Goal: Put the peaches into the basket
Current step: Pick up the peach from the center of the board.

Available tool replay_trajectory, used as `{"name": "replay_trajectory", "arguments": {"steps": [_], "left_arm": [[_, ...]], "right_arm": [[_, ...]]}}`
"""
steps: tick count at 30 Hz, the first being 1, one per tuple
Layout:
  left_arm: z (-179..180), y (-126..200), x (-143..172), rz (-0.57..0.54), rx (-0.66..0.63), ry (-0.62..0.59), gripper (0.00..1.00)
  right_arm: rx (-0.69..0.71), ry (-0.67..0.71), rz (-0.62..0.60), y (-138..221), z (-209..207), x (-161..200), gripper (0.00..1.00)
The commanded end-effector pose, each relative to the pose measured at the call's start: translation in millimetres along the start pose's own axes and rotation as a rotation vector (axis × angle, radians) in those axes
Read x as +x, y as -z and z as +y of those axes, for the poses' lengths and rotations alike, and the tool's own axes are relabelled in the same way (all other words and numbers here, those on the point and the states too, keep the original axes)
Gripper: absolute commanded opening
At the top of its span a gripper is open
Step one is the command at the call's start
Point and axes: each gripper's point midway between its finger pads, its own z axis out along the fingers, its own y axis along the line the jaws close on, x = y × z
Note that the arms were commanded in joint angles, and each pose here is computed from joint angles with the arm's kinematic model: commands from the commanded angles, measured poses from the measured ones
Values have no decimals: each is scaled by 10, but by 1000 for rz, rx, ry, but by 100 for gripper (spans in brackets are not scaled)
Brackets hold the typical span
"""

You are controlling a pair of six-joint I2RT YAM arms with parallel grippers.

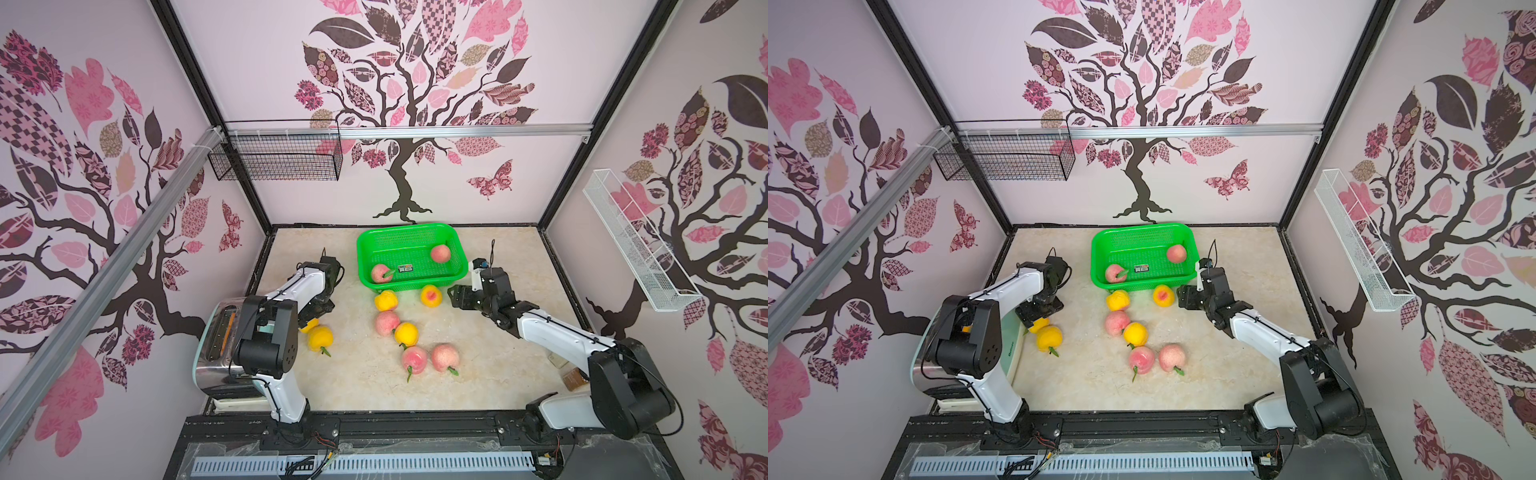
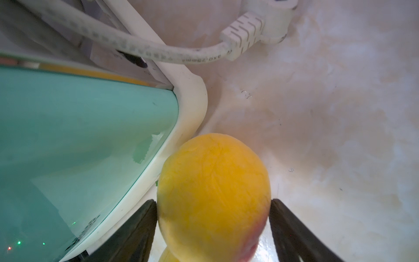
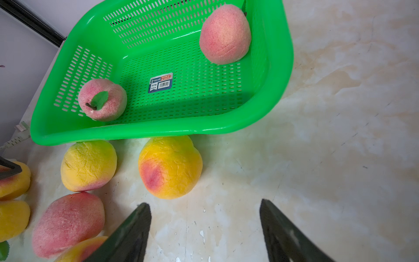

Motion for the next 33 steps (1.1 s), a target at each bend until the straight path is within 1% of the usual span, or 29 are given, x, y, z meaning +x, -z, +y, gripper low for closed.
{"name": "replay_trajectory", "arguments": {"steps": [1, 7, 14, 19, 25, 33], "left_arm": [[-67, -108, 67, 35, 10, -1, 81], [-122, -157, 115, 55, 23, -8, 79], [-92, -41, 24, 6, 55, 2, 70], [-73, -11, 3, -6, 62, -4, 70], [-151, 18, 8, 2, 107, -23, 68], [-164, 61, -15, -4, 124, -26, 68]], "right_arm": [[-16, -4, -31, 35, 79, -125, 78], [-11, -2, -34, 44, 68, -125, 78], [-14, -2, -35, 44, 76, -133, 78], [-11, -2, -33, 37, 68, -128, 78], [-10, -1, -35, 43, 66, -128, 78], [-9, 1, -39, 59, 68, -139, 78]]}}
